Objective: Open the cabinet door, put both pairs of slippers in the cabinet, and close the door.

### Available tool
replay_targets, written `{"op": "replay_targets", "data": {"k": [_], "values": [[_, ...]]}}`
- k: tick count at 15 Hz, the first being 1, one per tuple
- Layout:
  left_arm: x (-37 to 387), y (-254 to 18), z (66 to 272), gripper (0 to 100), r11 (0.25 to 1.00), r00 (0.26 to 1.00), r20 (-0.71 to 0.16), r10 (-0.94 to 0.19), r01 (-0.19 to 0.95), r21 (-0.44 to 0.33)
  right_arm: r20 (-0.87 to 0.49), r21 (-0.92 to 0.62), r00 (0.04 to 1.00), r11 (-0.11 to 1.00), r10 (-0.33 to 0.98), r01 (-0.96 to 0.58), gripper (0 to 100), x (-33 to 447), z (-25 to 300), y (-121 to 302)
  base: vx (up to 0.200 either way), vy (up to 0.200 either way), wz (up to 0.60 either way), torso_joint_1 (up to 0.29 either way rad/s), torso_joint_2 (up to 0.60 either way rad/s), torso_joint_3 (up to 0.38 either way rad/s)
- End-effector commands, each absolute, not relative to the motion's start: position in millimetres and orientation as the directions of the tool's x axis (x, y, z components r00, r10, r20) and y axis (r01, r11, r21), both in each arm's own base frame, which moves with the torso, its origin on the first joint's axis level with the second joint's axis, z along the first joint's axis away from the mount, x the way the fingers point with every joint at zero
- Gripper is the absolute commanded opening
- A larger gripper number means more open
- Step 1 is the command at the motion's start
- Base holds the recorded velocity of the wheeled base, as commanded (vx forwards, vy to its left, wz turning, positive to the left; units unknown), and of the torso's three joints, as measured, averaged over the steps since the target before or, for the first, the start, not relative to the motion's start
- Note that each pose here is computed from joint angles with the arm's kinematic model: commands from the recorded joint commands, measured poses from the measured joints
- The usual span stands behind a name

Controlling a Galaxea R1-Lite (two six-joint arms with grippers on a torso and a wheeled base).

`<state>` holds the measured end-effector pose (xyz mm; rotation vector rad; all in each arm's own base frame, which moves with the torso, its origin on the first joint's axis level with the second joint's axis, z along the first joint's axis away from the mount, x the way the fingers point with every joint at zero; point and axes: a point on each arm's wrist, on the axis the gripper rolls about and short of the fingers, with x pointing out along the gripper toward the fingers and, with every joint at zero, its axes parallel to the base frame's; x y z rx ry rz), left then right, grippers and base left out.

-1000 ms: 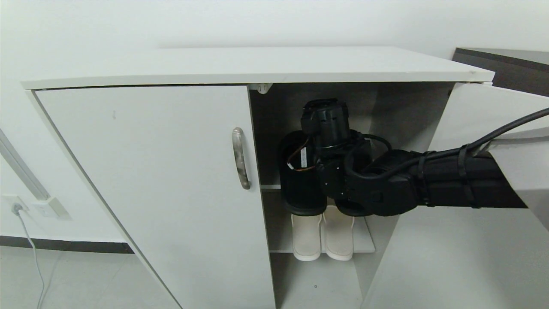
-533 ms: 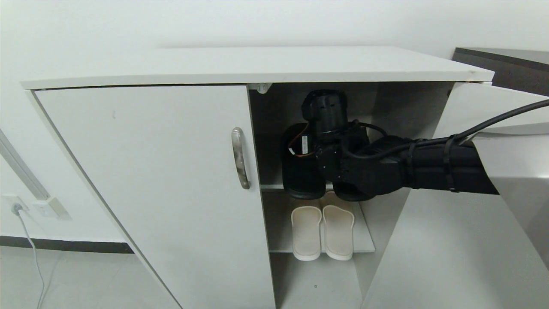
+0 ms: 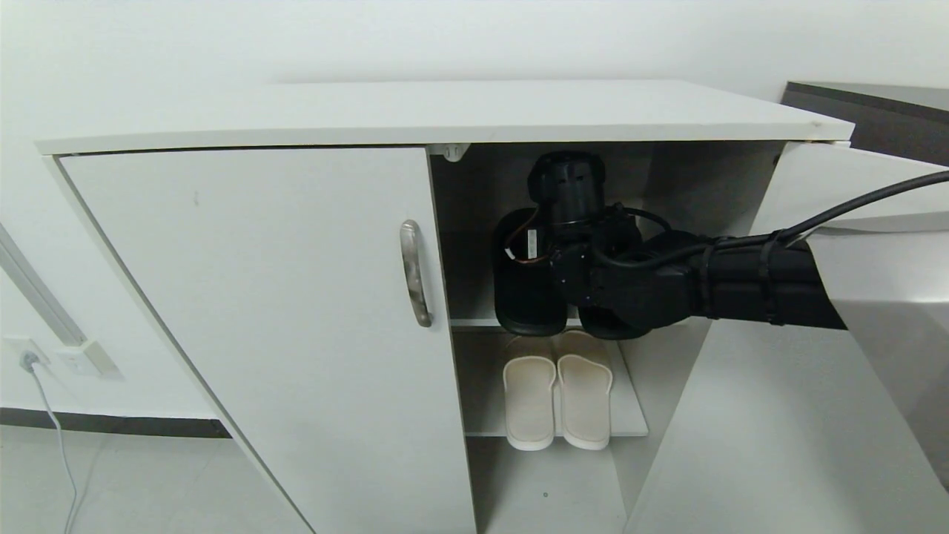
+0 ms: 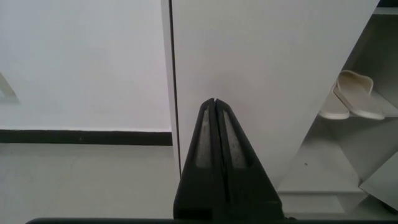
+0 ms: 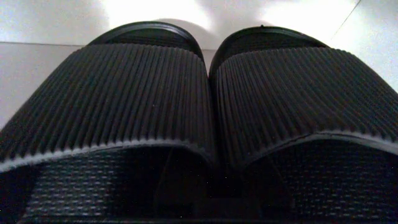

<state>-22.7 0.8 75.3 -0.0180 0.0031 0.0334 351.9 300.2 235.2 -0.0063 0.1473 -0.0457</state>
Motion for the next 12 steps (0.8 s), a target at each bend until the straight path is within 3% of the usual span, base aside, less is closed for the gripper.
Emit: {"op": "replay_targets", "data": {"k": [1,12], "values": [[-22.7,0.8,75.4,0,0.999,0.999,-0.003,0.034,-0.034,-0.018,-0.147,-0.01,0.988,0.999,-0.052,0.051,0,354.0,234.3,298.7,0.0,0.0,0.0,0.0,0.0,0.0],[-22.7,0.8,75.4,0,0.999,0.999,-0.003,0.034,-0.034,-0.018,-0.176,-0.028,0.982,0.998,-0.067,0.063,0,360.6,218.6,296.9,0.0,0.0,0.0,0.0,0.0,0.0]]}}
